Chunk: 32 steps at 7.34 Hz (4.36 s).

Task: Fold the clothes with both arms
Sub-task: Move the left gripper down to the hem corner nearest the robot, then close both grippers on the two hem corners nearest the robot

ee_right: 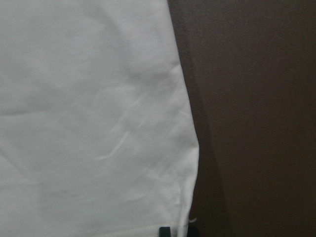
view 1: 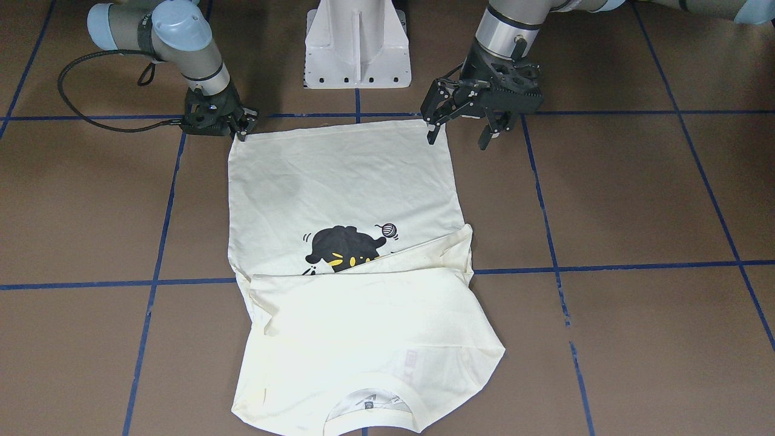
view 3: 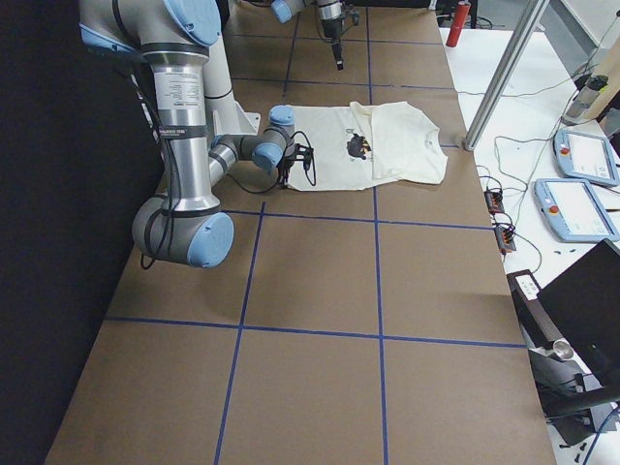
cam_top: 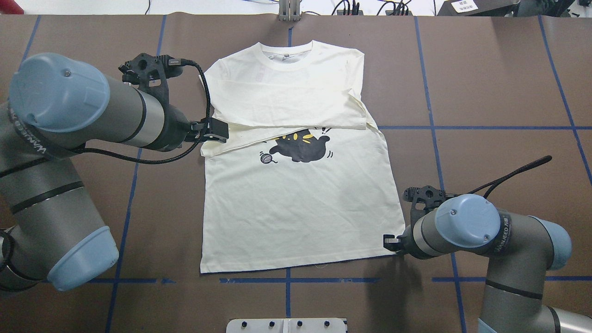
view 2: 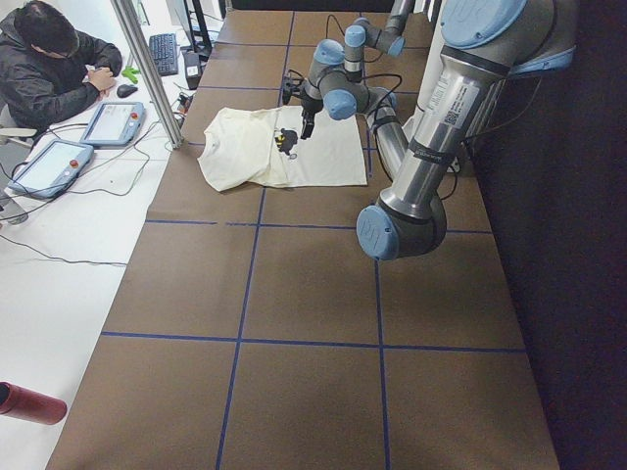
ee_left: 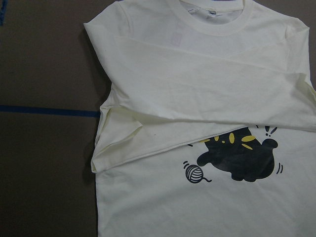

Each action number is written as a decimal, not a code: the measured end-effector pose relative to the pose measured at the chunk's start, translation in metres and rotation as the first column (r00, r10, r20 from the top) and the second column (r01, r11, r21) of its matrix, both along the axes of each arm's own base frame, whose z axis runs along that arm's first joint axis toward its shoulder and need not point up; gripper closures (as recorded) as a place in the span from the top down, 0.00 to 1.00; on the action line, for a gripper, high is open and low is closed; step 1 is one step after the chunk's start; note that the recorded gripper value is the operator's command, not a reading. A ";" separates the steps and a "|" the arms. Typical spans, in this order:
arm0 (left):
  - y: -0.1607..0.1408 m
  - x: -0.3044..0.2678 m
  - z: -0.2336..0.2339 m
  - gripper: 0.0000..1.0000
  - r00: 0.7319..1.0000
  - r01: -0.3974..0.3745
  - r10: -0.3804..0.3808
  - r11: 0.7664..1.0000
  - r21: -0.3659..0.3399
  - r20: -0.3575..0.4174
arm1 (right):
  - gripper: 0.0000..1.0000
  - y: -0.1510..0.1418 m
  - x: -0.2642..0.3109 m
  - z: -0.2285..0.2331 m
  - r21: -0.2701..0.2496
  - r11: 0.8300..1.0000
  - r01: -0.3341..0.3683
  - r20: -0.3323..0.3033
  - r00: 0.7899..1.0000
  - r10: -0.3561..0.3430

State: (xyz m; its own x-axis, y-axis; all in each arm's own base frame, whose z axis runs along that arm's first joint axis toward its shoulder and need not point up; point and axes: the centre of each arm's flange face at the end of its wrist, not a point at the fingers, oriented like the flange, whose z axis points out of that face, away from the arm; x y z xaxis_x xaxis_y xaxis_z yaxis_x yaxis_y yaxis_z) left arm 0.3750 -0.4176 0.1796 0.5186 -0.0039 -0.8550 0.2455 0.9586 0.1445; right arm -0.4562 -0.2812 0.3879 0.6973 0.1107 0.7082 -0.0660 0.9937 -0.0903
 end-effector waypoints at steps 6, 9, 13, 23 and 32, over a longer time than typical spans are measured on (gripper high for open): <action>0.000 0.003 0.001 1.00 1.000 -0.002 0.002 1.000 -0.006 0.002 | 0.00 -0.007 0.005 -0.001 0.000 1.000 -0.016 -0.001 1.000 0.016; 0.011 0.010 0.039 1.00 0.999 -0.001 0.004 0.998 -0.069 0.033 | 0.00 -0.009 0.011 -0.012 -0.002 0.999 -0.043 0.018 0.999 0.043; 0.118 0.085 0.099 0.92 1.000 0.001 -0.003 0.952 -0.305 -0.005 | 0.00 -0.017 0.031 -0.036 0.004 0.997 -0.074 0.069 0.995 0.073; 0.164 0.146 0.140 0.70 0.988 0.069 -0.012 0.927 -0.368 0.155 | 0.00 -0.024 0.036 -0.038 0.006 0.996 -0.090 0.075 0.993 0.090; 0.170 0.153 0.138 0.30 0.988 0.059 -0.001 0.925 -0.375 0.153 | 0.00 -0.029 0.039 -0.037 0.005 0.995 -0.100 0.074 0.992 0.099</action>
State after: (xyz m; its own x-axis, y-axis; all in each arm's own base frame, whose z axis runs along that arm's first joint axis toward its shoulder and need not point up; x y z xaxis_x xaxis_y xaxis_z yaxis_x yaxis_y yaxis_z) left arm 0.5277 -0.2480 0.3179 0.6328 -0.3289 -0.7010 0.2785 0.9414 -0.1903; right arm -0.4174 -0.3102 0.3506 0.6291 0.1708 0.7583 -0.1583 0.9833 -0.0902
